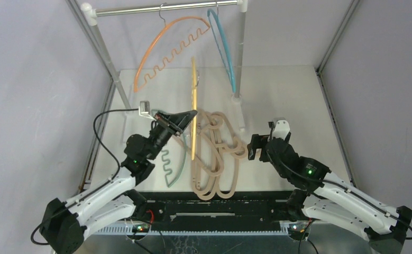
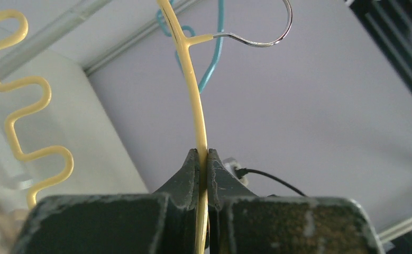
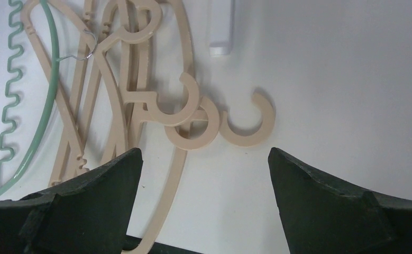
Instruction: Organize the hangers
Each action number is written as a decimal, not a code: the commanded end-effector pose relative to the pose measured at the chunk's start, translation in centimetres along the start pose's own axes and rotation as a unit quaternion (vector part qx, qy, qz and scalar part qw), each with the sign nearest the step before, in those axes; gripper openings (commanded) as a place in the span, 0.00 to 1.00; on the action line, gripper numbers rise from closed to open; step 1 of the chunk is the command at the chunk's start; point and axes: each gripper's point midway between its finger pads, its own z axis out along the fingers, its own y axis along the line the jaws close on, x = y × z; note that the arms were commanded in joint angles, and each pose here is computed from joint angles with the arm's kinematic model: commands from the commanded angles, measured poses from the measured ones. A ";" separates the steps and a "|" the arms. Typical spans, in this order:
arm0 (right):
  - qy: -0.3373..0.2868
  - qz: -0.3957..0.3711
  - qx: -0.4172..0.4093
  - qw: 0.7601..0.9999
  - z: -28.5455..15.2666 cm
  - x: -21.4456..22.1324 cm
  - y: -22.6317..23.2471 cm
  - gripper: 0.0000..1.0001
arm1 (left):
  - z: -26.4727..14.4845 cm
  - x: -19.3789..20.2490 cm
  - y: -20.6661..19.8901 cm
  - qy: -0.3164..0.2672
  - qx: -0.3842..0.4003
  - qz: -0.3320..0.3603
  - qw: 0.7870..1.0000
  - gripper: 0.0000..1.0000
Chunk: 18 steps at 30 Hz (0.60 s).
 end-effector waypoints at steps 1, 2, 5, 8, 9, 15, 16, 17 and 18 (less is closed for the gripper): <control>-0.033 0.033 -0.005 0.999 -1.0 -2.7 0.4 0.97 | 1.2 -2.2 -9.2 -0.001 0.158 -0.054 0.986 0.00; -0.034 0.034 -0.005 0.999 -1.0 -2.8 0.4 0.97 | 1.4 -2.1 -9.7 0.004 0.172 -0.066 0.983 0.00; -0.034 0.034 -0.004 0.999 -0.9 -2.7 0.4 0.97 | 1.7 -1.9 -10.7 0.017 0.208 -0.104 0.972 0.00; -0.032 0.034 -0.003 0.999 -0.9 -2.7 0.4 0.97 | 2.1 -1.9 -11.2 0.020 0.227 -0.124 0.966 0.00; -0.032 0.033 -0.003 0.999 -0.8 -2.7 0.4 0.97 | 2.2 -2.0 -11.3 0.020 0.230 -0.126 0.965 0.00; -0.031 0.029 0.004 0.999 -0.8 -2.6 0.1 0.97 | 3.2 -2.1 -11.3 0.015 0.220 -0.102 0.970 0.00; -0.032 0.028 0.004 0.999 -0.8 -2.6 0.1 0.97 | 3.4 -2.2 -11.3 0.014 0.215 -0.095 0.972 0.00; -0.033 0.026 0.004 0.999 -0.8 -2.7 0.1 0.97 | 3.5 -2.3 -11.4 0.012 0.213 -0.087 0.973 0.00; -0.034 0.026 0.003 0.999 -0.8 -2.7 0.1 0.97 | 3.6 -2.5 -11.5 0.009 0.209 -0.079 0.975 0.00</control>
